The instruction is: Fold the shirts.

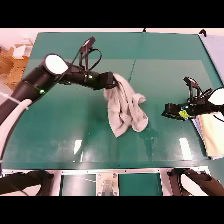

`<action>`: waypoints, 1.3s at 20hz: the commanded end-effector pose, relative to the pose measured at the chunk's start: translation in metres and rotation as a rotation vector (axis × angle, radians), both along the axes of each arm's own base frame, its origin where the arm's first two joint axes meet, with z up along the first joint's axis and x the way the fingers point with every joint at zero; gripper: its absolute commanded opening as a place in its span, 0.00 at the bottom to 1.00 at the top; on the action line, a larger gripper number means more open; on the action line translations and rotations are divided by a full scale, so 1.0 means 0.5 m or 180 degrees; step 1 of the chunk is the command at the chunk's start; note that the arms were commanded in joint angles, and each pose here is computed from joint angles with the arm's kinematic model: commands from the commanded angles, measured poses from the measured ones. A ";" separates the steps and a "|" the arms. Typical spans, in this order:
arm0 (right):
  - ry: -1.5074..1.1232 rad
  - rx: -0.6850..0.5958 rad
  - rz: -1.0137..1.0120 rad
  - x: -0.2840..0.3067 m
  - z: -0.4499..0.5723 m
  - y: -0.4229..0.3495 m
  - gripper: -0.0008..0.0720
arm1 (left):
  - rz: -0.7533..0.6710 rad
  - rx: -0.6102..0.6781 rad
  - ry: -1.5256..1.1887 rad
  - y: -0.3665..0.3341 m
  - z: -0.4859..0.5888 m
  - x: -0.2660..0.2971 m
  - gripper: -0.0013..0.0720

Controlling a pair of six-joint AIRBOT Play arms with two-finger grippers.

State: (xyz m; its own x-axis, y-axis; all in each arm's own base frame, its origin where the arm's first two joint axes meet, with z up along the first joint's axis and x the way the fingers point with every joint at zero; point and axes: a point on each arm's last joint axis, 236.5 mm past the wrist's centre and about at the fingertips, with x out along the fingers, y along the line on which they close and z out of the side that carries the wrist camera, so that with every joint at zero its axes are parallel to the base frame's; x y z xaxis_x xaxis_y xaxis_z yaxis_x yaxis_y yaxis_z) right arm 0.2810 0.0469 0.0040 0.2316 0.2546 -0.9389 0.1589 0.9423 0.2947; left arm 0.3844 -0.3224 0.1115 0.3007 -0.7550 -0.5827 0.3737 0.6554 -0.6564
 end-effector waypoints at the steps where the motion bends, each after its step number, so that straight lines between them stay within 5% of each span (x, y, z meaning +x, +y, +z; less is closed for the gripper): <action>1: 0.0062 0.0008 0.0014 -0.009 -0.002 0.001 0.59 | 0.0235 0.0032 0.0228 0.057 -0.057 0.057 0.98; 7: 0.0445 0.0360 -0.0009 -0.072 -0.053 0.051 0.60 | -0.0088 0.0647 0.1427 0.247 -0.170 -0.078 0.98; 12: 0.0448 0.0623 -0.0305 -0.073 -0.155 0.093 0.59 | -0.0274 0.0504 0.1839 0.121 -0.314 -0.218 0.98; 17: 0.0424 0.0958 -0.0226 -0.022 -0.205 0.154 0.55 | -0.0170 0.0442 0.1369 0.018 -0.348 -0.218 0.98; 21: 0.0399 0.0902 -0.0120 0.010 -0.228 0.148 0.03 | 0.0089 0.0392 0.1136 0.019 -0.347 -0.166 0.98; 26: 0.0246 0.0880 -0.0105 0.046 -0.203 0.131 0.03 | 0.0748 0.0160 0.0691 0.028 -0.322 -0.049 0.98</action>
State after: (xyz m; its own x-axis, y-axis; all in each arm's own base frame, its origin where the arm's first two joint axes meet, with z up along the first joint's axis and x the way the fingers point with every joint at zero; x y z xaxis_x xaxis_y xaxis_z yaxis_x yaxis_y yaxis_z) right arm 0.2946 0.1151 -0.1010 0.1553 0.4968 -0.8539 0.2373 0.8203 0.5204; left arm 0.3259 -0.3105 -0.0583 0.1813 -0.6616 -0.7276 0.1010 0.7485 -0.6554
